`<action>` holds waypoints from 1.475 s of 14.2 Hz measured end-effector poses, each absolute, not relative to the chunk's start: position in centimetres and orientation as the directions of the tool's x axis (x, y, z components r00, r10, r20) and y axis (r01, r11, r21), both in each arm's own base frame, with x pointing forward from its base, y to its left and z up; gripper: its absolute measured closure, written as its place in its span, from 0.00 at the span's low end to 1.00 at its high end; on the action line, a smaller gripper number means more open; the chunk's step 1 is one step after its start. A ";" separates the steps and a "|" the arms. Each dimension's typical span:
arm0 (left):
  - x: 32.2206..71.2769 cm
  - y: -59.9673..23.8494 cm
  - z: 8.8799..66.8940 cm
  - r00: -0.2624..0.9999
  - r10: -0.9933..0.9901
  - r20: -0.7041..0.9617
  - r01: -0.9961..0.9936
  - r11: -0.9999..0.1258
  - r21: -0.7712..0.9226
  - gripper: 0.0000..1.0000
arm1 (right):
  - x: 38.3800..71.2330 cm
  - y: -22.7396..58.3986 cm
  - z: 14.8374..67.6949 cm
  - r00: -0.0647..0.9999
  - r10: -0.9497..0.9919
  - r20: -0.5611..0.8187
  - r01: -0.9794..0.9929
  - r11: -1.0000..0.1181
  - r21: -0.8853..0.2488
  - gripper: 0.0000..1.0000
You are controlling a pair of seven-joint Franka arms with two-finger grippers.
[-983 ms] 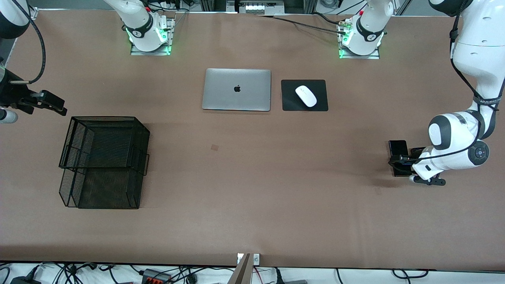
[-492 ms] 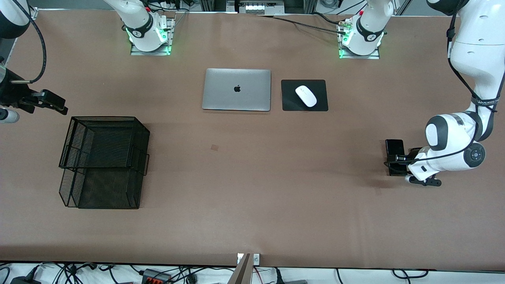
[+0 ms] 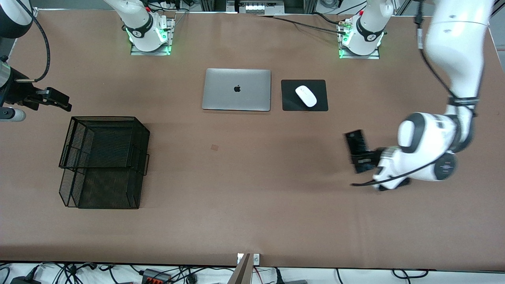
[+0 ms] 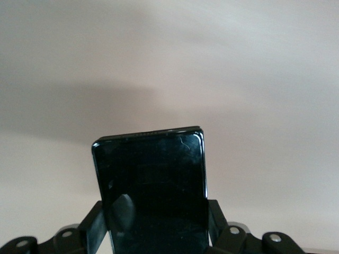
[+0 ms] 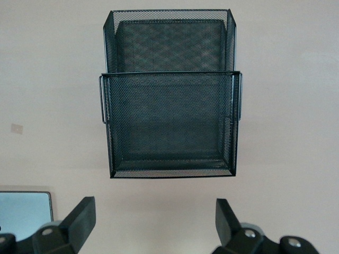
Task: Place phones with both arms
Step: 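Carry the black bar phone with the left gripper toward the laptop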
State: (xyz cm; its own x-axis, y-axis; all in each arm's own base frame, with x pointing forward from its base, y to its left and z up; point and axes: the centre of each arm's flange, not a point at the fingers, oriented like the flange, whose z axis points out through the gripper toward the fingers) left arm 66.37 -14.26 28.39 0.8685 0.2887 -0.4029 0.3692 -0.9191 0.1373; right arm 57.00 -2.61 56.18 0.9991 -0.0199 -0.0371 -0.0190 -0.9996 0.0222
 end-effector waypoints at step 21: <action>61.6 -53.9 28.5 0.912 0.387 0.138 0.276 -0.826 0.491 0.20 | 57.1 -2.5 57.0 1.000 -0.019 -0.025 -0.018 -1.000 0.022 0.00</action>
